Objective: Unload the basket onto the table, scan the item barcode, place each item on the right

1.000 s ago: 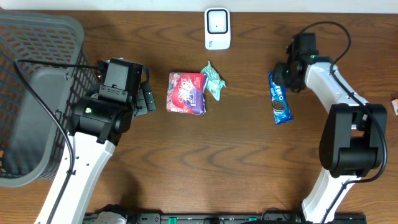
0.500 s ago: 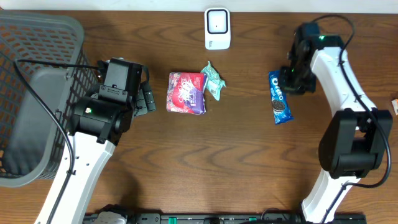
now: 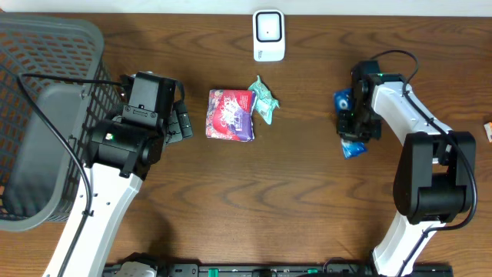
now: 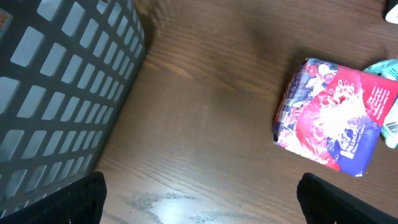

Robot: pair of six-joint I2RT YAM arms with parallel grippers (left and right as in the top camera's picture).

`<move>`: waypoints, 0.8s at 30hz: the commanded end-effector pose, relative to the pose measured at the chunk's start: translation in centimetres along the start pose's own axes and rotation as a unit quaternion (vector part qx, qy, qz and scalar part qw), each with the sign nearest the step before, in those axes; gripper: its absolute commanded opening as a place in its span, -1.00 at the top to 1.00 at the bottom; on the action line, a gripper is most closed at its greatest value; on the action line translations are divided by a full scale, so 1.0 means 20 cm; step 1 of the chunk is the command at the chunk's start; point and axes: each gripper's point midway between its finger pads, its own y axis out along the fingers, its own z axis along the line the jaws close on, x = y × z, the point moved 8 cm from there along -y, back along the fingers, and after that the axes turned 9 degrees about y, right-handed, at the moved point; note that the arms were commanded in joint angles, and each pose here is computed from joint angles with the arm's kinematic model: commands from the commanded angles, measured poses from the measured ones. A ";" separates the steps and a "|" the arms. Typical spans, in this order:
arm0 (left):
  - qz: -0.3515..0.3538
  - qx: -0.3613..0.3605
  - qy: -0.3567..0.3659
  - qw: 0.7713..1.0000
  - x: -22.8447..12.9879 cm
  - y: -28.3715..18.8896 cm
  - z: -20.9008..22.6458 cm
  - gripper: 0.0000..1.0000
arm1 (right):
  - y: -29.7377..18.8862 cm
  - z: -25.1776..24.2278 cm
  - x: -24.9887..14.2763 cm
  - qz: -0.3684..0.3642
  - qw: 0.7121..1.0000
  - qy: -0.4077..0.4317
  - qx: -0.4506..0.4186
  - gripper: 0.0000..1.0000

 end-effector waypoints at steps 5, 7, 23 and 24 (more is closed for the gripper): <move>0.002 0.008 -0.003 1.000 0.00 0.01 0.01 -0.96 | -0.26 0.01 0.14 -0.057 0.998 0.024 -0.012 0.47; 0.002 0.008 -0.003 1.000 0.00 0.01 0.01 -0.96 | -0.31 0.02 0.17 -0.075 0.997 0.021 0.000 0.24; 0.002 0.008 -0.003 1.000 0.00 0.01 0.01 -0.96 | -0.01 0.08 0.12 -0.099 0.989 -0.104 -0.044 -0.37; 0.002 0.009 -0.003 1.000 0.00 0.01 0.01 -0.96 | 0.02 0.08 0.12 -0.102 0.988 -0.103 -0.048 -0.34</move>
